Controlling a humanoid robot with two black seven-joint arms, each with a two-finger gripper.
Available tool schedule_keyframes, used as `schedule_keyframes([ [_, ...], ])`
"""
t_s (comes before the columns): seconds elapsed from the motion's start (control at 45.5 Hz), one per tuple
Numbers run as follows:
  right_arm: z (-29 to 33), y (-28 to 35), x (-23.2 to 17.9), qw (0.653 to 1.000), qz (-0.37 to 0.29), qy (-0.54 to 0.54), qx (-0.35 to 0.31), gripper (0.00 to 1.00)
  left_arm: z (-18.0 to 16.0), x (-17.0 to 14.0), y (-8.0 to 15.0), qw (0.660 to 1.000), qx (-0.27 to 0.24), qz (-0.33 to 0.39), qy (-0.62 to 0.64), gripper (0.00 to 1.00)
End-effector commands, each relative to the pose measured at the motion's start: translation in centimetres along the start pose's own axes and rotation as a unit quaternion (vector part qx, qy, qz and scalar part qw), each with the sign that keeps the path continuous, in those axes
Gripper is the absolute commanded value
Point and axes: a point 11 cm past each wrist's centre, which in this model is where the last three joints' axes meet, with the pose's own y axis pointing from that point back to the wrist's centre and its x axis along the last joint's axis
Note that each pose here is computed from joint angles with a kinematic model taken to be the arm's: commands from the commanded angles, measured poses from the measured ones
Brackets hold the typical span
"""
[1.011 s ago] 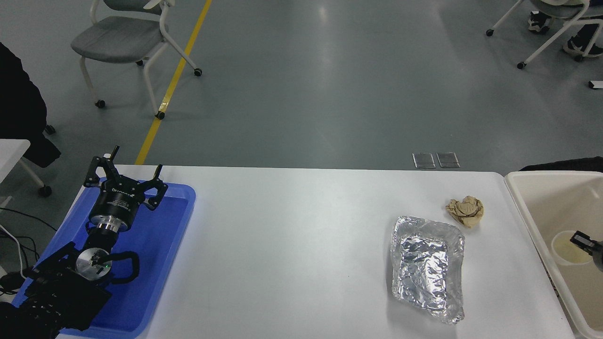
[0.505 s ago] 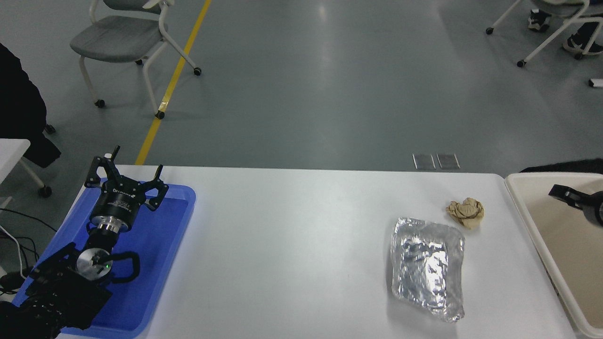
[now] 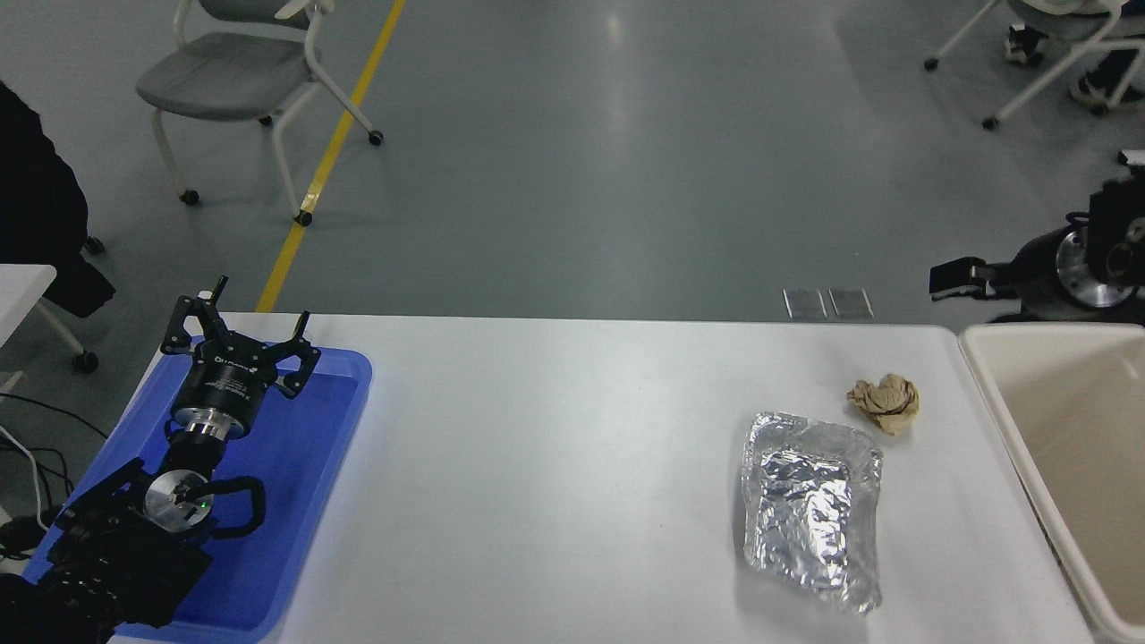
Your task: Pick up paper cup place in dustbin
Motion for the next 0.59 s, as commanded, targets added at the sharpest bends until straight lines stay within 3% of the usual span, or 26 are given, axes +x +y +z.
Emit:
schedule_keyframes([
  [0.0, -6.7, 4.4, -2.1, 0.994, -0.101, 0.041, 0.029, 1.00, 0.0, 0.0, 0.0, 1.000, 0.000, -0.001, 0.000, 1.00],
  [0.11, -8.6, 6.0, -3.3, 0.991, -0.124, 0.039, 0.045, 1.00, 0.1, 0.1, 0.1, 1.000, 0.000, 0.001, -0.001, 1.00],
  [0.571, -11.7, 9.4, -3.4, 0.992, -0.109, 0.051, 0.043, 1.00, 0.0, 0.1, 0.1, 1.000, 0.000, 0.002, -0.001, 1.00],
])
